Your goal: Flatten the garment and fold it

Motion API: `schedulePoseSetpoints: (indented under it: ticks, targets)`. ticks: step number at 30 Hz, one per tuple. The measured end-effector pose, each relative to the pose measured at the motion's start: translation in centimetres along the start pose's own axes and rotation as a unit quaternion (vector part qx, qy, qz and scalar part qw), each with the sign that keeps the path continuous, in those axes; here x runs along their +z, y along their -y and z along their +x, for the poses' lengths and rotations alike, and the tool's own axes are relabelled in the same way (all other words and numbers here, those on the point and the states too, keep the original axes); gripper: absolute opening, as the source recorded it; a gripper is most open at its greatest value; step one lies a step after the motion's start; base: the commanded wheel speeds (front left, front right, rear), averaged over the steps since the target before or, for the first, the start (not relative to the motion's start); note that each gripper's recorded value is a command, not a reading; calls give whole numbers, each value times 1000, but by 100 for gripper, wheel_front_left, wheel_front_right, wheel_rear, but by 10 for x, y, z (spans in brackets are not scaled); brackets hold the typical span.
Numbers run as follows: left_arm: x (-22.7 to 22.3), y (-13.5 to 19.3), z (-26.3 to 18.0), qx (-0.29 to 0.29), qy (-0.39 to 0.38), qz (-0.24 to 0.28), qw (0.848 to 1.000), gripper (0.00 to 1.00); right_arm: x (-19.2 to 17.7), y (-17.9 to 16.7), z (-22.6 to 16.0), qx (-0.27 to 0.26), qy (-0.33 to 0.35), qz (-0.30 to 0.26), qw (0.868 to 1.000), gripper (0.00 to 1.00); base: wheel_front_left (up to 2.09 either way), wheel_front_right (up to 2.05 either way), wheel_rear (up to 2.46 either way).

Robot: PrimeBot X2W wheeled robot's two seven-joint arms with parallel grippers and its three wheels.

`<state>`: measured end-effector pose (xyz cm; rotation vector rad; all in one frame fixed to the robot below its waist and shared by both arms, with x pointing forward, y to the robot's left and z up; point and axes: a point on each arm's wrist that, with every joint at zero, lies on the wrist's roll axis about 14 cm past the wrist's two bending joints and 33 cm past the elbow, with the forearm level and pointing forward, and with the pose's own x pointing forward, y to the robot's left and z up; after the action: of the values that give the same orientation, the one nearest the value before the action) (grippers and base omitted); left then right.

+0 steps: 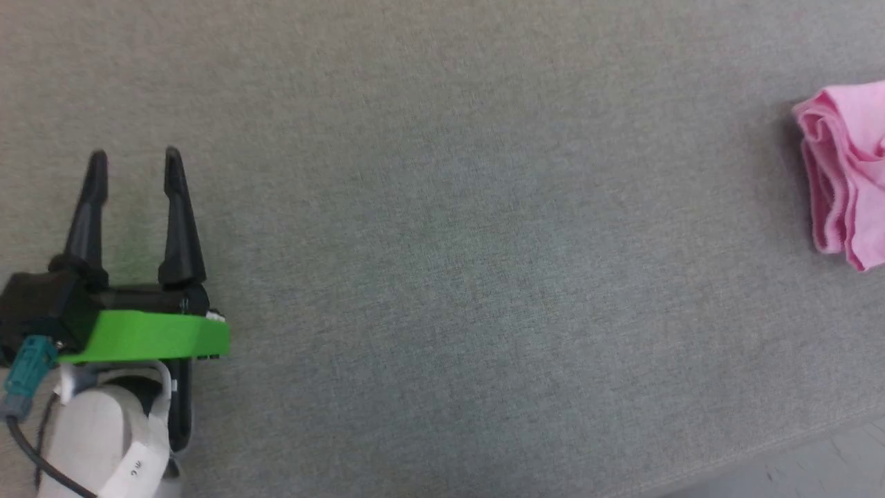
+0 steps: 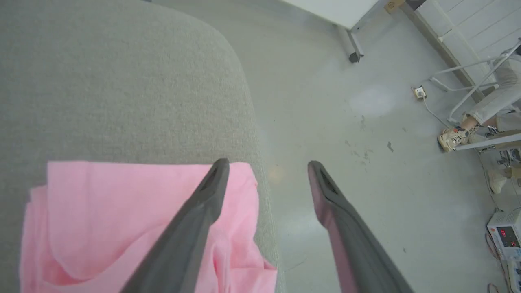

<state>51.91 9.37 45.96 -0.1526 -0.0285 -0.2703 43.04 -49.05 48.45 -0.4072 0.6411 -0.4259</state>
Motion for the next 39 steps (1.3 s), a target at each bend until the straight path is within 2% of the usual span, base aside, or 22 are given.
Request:
schedulePoseSetpoints:
  ticks: [4,6,9,11,13,17,20,22,26,28,33,39]
  targets:
    - [13,-1,-11,14,17,-4,1000,100,69,0,-22,14,132,25,991,100,0,0,0]
    - [29,-1,-16,22,37,-9,999,100,107,2,-43,21,209,50,976,100,0,0,0]
    - [53,-2,-26,32,63,-8,997,100,153,1,-80,28,315,84,945,100,0,0,0]
    - [69,-6,-33,43,81,-2,996,100,171,-8,-104,41,369,124,920,100,0,0,0]
    - [84,-11,-44,56,96,6,994,100,182,-26,-129,61,414,182,890,100,0,0,0]
    - [104,-21,-67,82,112,15,990,100,186,-75,-170,111,447,249,852,100,0,0,0]
    - [117,-28,-81,99,127,19,987,100,179,-97,-188,126,453,294,832,100,0,0,0]
    - [122,-34,-89,109,130,22,985,100,176,-110,-196,132,458,301,826,100,0,0,0]
    - [123,-46,-107,132,125,29,983,100,158,-137,-202,153,447,303,828,100,0,0,0]
    - [120,-50,-114,140,117,31,983,100,143,-145,-199,166,431,327,824,100,0,0,0]
    - [114,-53,-127,149,104,33,983,100,111,-194,-203,221,388,325,834,100,0,0,0]
    - [99,-49,-134,138,76,42,987,100,99,-221,-211,248,380,295,841,100,0,0,0]
